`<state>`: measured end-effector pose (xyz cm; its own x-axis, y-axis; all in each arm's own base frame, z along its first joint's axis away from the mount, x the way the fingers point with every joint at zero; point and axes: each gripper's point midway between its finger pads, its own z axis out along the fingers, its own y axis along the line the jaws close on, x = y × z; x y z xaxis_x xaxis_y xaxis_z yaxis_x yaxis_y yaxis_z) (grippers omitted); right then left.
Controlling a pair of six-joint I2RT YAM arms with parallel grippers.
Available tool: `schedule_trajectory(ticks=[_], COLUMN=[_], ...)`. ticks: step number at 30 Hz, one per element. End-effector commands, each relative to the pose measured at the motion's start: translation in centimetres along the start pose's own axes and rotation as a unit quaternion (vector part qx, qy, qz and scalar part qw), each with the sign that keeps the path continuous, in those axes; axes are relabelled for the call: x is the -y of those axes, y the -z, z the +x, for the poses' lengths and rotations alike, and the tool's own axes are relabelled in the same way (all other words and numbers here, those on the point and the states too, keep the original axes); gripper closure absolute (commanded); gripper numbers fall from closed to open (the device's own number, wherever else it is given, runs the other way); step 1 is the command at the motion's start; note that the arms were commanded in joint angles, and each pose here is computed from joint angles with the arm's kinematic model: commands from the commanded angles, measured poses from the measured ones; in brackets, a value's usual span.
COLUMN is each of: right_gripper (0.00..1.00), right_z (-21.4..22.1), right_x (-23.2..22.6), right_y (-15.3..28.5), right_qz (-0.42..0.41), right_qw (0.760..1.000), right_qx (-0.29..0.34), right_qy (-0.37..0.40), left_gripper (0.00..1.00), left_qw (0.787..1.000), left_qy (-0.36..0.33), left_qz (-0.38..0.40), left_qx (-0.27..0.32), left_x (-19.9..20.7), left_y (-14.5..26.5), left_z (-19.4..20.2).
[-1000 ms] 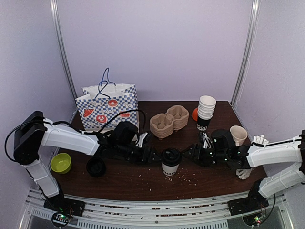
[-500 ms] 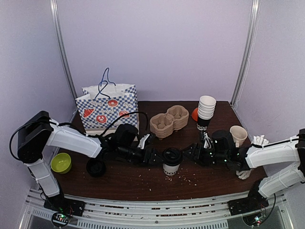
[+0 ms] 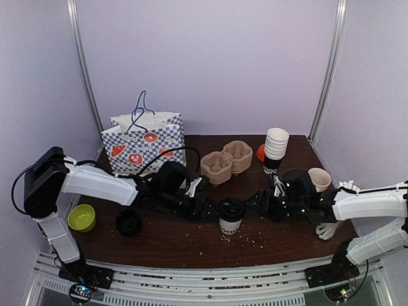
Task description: Pack the takeout coffee
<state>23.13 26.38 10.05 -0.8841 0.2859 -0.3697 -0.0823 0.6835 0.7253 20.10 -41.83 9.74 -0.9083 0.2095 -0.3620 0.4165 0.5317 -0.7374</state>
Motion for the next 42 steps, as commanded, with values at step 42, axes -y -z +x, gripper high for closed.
schedule_trajectory(ticks=[42], right_gripper=[0.0], right_z=[0.5], right_x=[-5.3], right_y=[-2.8], right_qz=[0.223], right_qw=[0.889], right_qx=[-0.168], right_qy=[0.362], left_gripper=[0.02], left_qw=[0.967], left_qy=[-0.064], left_qz=[-0.161], left_qx=[0.188], left_x=[-0.5], left_y=[14.5], left_z=[-0.9])
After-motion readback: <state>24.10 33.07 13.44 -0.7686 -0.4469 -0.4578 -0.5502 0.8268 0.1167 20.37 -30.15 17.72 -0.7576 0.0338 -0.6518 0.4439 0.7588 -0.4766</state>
